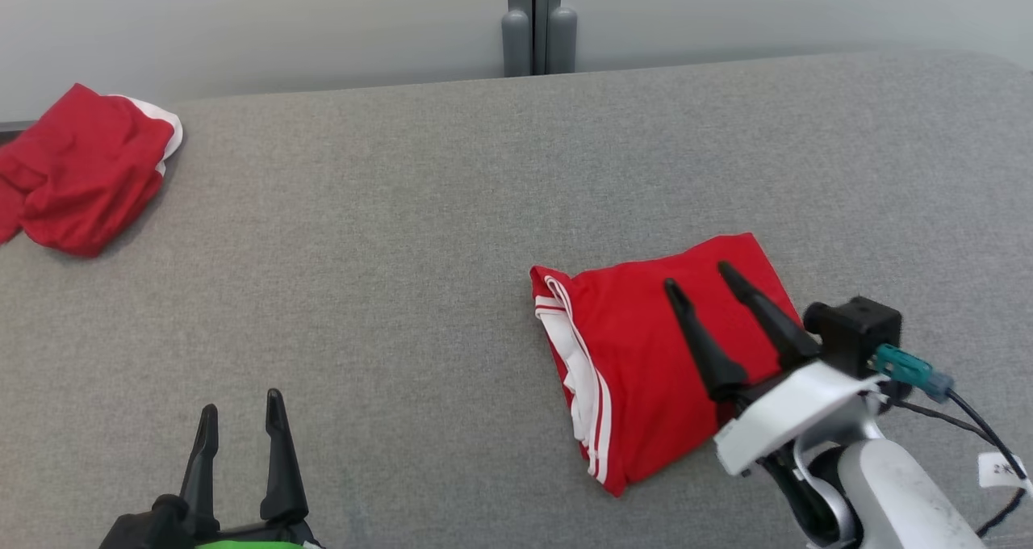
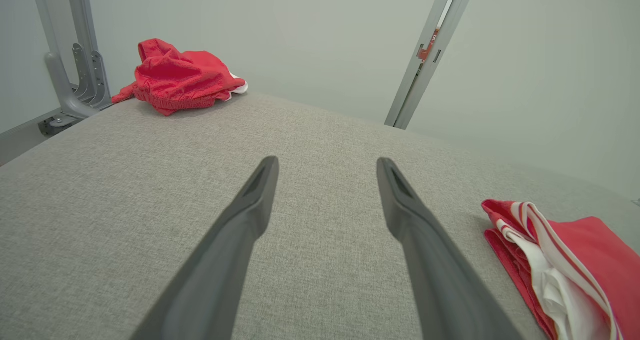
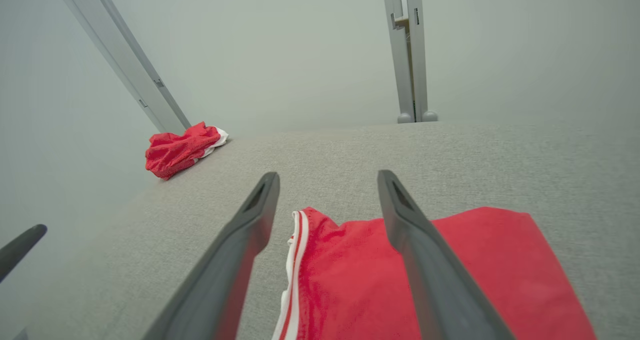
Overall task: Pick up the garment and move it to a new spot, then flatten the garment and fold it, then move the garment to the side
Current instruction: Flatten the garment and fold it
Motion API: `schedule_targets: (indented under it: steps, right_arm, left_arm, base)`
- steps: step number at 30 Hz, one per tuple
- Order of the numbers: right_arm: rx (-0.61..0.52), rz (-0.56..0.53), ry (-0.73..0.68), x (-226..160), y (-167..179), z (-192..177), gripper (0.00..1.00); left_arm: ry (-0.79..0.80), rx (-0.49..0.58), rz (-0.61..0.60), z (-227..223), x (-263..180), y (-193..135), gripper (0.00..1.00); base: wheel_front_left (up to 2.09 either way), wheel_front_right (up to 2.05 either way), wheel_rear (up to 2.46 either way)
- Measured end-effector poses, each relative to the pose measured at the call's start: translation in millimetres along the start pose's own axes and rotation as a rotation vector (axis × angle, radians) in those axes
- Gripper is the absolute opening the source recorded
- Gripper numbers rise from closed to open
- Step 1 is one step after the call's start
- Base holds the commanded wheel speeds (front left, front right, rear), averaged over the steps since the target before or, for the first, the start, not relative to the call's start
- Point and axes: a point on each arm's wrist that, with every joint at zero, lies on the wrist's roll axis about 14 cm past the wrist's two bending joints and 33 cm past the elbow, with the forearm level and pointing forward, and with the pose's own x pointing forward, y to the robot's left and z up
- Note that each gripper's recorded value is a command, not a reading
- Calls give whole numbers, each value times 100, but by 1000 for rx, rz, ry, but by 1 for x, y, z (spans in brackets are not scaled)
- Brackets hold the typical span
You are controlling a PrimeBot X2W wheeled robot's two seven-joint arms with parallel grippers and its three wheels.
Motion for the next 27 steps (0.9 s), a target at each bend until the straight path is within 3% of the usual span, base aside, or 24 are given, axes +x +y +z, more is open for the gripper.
schedule_targets:
  steps: [6, 10, 27]
  right_arm:
    - [-255, -152, -69, -37, -55, 5, 100]
    - [-337, -217, -65, -55, -73, -2, 100]
    - [-314, -275, -43, -84, -68, -18, 100]
  left_arm:
    - [-11, 48, -11, 4, -11, 2, 100]
    - [-18, 85, -26, 6, -18, 2, 100]
    - [5, 146, -24, 0, -41, 15, 100]
  base:
    - [0, 0, 0]
    - [0, 0, 0]
    - [0, 0, 0]
